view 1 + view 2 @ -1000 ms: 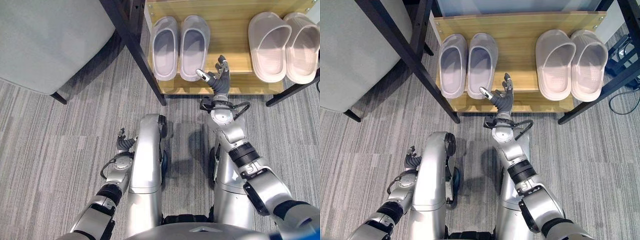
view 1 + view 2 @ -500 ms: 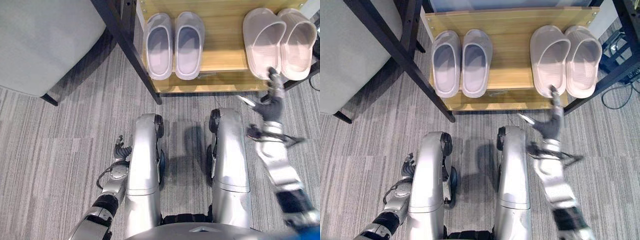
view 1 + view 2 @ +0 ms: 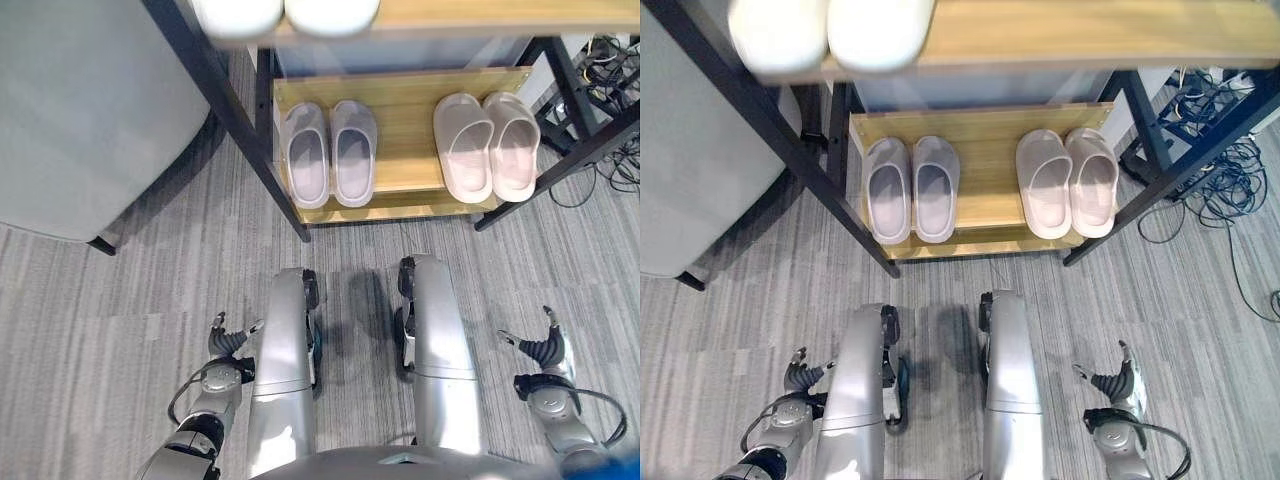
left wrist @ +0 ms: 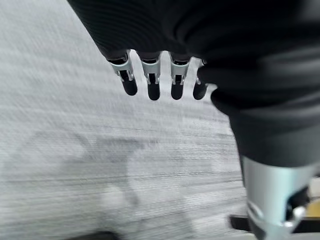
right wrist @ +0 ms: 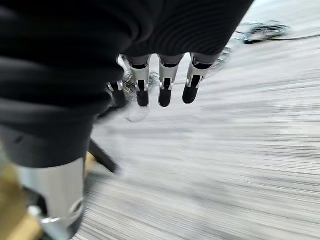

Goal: Arrange the slippers neatly on the shoe rack.

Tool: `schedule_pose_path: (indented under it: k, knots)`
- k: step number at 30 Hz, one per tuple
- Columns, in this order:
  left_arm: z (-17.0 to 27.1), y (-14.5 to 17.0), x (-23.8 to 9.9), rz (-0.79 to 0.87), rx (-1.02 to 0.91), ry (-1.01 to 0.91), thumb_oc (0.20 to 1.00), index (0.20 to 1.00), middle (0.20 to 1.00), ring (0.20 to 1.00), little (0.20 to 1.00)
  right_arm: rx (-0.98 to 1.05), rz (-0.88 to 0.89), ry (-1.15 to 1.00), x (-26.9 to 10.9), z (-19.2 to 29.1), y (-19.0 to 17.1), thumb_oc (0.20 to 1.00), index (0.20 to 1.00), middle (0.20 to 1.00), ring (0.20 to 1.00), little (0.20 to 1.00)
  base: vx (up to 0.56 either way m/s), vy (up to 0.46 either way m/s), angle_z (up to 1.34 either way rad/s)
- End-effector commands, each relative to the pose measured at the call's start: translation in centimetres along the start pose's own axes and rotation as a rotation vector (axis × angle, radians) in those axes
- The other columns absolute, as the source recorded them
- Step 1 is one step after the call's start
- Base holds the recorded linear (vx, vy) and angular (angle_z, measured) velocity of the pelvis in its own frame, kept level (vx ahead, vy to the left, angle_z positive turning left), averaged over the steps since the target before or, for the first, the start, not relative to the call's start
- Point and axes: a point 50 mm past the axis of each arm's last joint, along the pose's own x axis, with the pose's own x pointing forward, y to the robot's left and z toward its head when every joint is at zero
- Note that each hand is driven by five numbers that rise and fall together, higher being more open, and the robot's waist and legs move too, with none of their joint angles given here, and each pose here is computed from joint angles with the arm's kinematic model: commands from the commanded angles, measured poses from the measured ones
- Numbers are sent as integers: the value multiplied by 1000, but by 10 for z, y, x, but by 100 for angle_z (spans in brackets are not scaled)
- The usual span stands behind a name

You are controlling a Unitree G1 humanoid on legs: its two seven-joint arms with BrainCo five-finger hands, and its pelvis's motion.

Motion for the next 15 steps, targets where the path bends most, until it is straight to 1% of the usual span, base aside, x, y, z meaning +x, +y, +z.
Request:
schedule_pose_path:
  k: [1,5,6,7,9,10,11,12,15]
  knots:
    - [-3,-7,-1,-48,46,10,1000,1000,1000,1000,1000,23,49,-145,11,34,-3,1000,1000,1000,1000,1000,-39,-9,7]
    - [-30,0,-7,-71,167,112,1000,1000,1000,1000,1000,-125,162,37,0,-9,14,1000,1000,1000,1000,1000,-41,-14,12]
    - [-30,0,-7,-71,167,112,1000,1000,1000,1000,1000,-125,162,37,0,-9,14,1000,1000,1000,1000,1000,1,-63,11]
    - [-42,1,-12,-90,195,151,1000,1000,1000,1000,1000,-197,280,180,-19,-45,26,1000,1000,1000,1000,1000,40,-65,13]
    - [-46,-3,-15,-121,221,165,1000,1000,1000,1000,1000,-252,332,252,-30,-62,29,1000,1000,1000,1000,1000,147,-80,34]
    - [-50,-9,-18,-177,271,163,1000,1000,1000,1000,1000,-330,381,350,-43,-85,27,1000,1000,1000,1000,1000,209,-77,33]
    - [-52,-12,-20,-201,307,160,1000,1000,1000,1000,1000,-318,383,379,-45,-88,27,1000,1000,1000,1000,1000,394,-92,18]
    - [-55,-23,-25,-273,364,146,1000,1000,1000,1000,1000,-283,408,442,-53,-98,27,1000,1000,1000,1000,1000,321,-68,0]
    - [-58,-31,-30,-335,404,136,1000,1000,1000,1000,1000,-285,460,475,-59,-104,29,1000,1000,1000,1000,1000,223,-42,-23]
